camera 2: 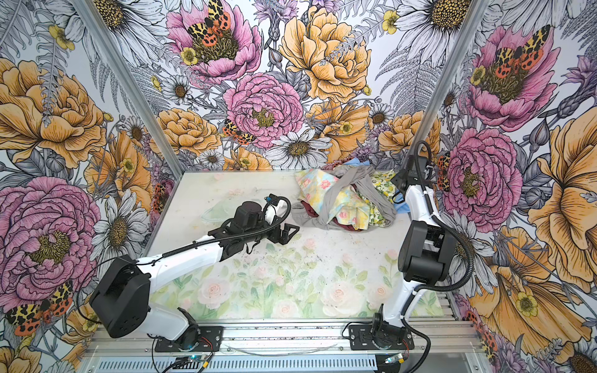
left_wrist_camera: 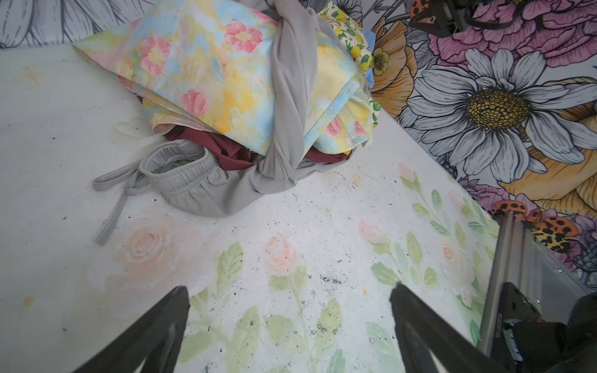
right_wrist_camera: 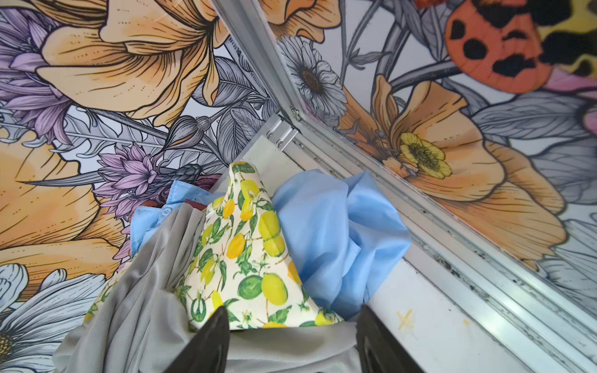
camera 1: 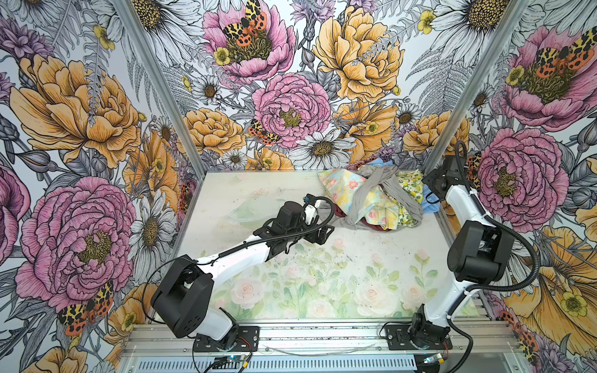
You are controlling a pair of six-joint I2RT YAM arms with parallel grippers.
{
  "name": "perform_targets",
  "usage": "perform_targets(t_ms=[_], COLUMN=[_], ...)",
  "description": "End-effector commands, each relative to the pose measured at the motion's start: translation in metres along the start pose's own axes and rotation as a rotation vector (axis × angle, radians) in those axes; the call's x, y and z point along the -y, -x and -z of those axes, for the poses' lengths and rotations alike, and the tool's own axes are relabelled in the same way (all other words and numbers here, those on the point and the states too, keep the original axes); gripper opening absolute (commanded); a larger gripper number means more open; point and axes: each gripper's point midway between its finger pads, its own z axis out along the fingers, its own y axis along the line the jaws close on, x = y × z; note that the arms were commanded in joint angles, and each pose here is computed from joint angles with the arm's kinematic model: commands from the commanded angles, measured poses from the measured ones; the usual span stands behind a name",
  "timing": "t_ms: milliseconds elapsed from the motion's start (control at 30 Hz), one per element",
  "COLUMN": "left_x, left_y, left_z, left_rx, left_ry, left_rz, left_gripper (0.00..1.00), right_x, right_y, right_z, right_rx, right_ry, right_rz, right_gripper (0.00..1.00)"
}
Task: Pick out a specific cloth from the pile
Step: 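Reach the right gripper toward the light blue shirt while the left advances, then grasp the light blue shirt at the pile's far edge with the right gripper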
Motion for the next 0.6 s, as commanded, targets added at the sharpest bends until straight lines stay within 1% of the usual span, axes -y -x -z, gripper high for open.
perform_targets(t_ms=[0, 200, 400, 567], left_x=[0.023, 0.026, 0.035, 0.026], left_y=[0.018, 0.019, 0.022, 0.028], left_z=[0.013, 0.017, 0.022, 0.03], left_rx=[0.036, 0.041, 0.05, 0.091], left_ry=[-0.087, -0.099, -0.131, -0.053], left_rz=[-0.037, -0.048, -0.069, -0.098], left_gripper=[0.98, 0.98, 0.98, 0.98], right_x=[-0.002, 0.009, 0.022, 0.033], right_y=[0.006, -0.009, -0.016, -0.019], right_z=[-0.013, -0.04, -0.058, -0.071], right_rx=[0.003, -0.051, -0.077, -0.099], right_ry=[0.029, 0.021, 0.013, 0.018], right_rz=[-0.111, -0.169, -0.207, -0.254], right_gripper=[0.62, 0.62, 0.63, 0.67])
